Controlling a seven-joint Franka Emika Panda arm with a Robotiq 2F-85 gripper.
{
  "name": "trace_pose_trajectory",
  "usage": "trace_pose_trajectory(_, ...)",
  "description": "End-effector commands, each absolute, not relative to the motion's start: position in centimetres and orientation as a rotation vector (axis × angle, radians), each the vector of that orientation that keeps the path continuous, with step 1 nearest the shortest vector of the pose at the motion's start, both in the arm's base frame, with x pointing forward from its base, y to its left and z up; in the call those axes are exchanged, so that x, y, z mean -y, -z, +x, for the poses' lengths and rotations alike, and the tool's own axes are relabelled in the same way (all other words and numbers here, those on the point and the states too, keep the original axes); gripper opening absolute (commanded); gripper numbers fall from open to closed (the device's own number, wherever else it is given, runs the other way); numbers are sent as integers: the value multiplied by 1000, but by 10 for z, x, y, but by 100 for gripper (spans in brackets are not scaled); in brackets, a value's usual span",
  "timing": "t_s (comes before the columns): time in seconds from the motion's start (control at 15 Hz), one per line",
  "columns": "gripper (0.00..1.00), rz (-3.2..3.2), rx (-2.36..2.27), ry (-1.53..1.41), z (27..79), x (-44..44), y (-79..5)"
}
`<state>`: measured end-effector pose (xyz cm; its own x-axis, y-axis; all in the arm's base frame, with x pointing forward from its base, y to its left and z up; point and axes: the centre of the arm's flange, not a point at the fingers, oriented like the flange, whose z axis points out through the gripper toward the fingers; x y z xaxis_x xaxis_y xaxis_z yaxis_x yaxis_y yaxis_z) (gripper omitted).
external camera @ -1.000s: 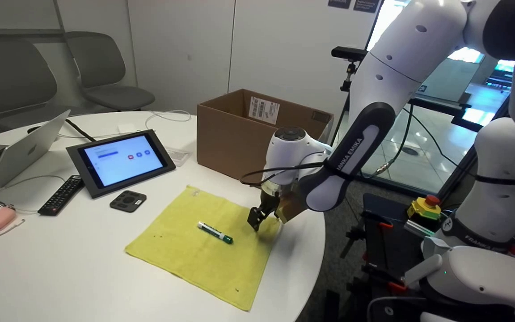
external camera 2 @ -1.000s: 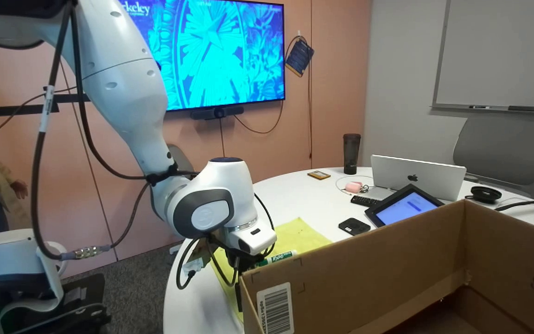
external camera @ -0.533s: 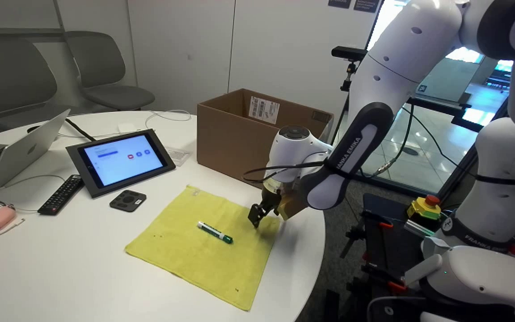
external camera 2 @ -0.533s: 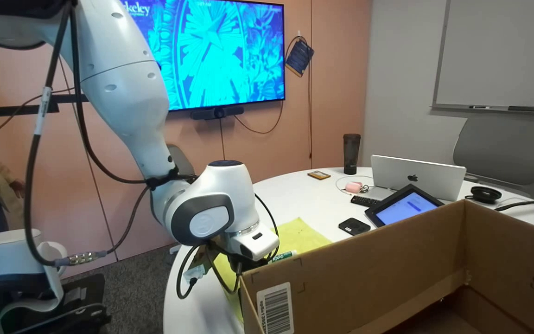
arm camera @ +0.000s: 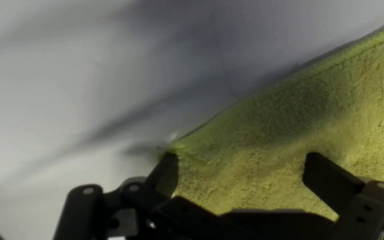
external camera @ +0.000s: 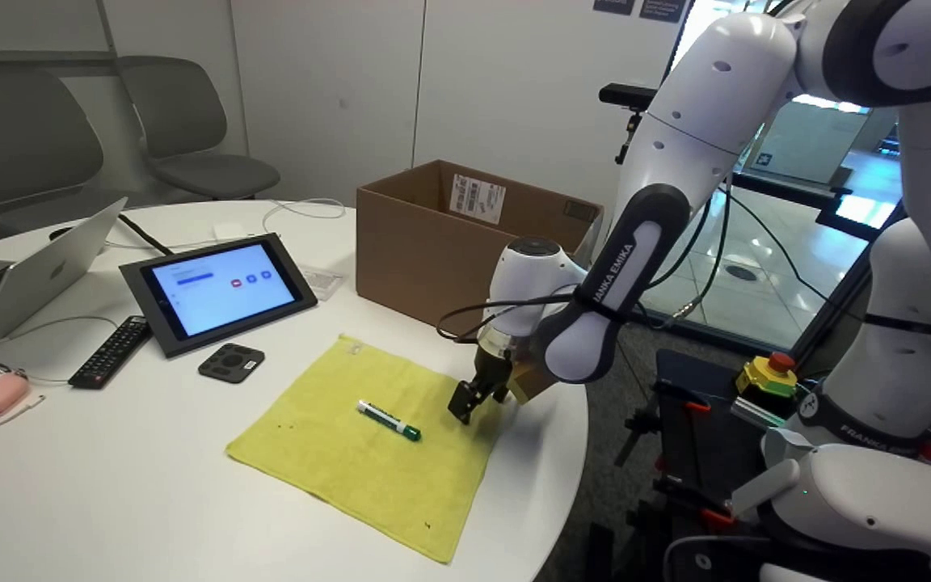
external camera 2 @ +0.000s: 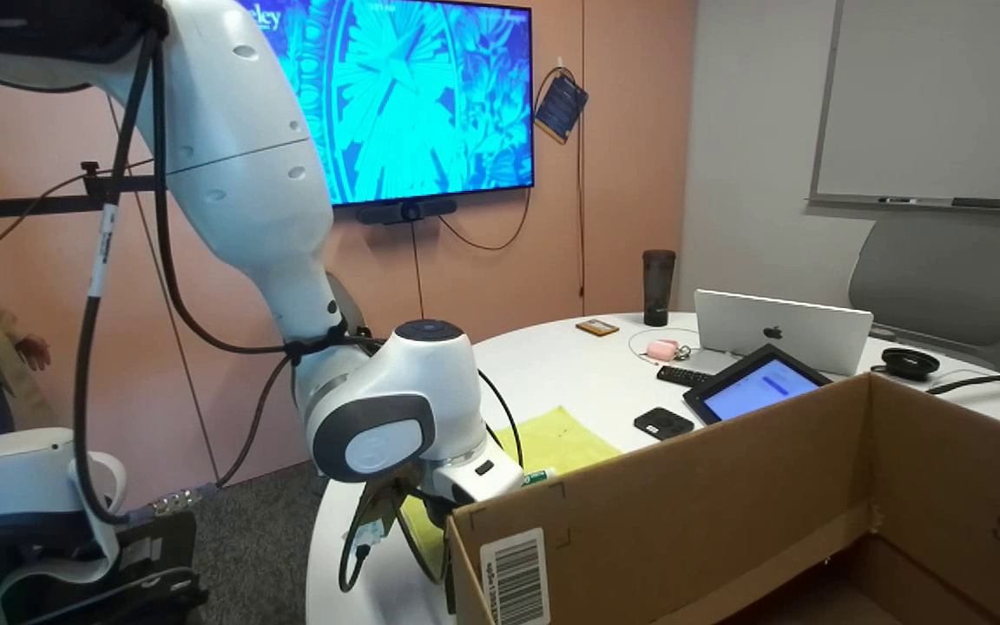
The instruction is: Put the marker on the towel, fold the towel twice, place the towel inside the box
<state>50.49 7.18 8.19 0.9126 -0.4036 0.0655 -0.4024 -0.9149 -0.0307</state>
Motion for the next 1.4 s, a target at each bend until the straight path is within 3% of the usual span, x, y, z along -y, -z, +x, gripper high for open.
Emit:
trace_pose_trajectory(0.0, 100, -3023, -591, 84, 507, -70, -67)
trace_pose_trajectory(0.4, 55, -3032, -470, 92, 514, -82, -82)
trace_pose_trajectory(0.53, 48, -3036, -417, 103, 516, -88, -88)
trace_pose_trajectory(0.6, 30, -3037, -387, 108, 518, -92, -91)
trace_pose_trajectory(0.8, 6, -3040, -311, 125, 521, -101, -100)
trace_pose_trajectory(1.0, 0, -3048, -236, 152, 523, -110, -112)
trace_pose_trajectory(1.33, 4, -3058, -120, 186, 525, -128, -132)
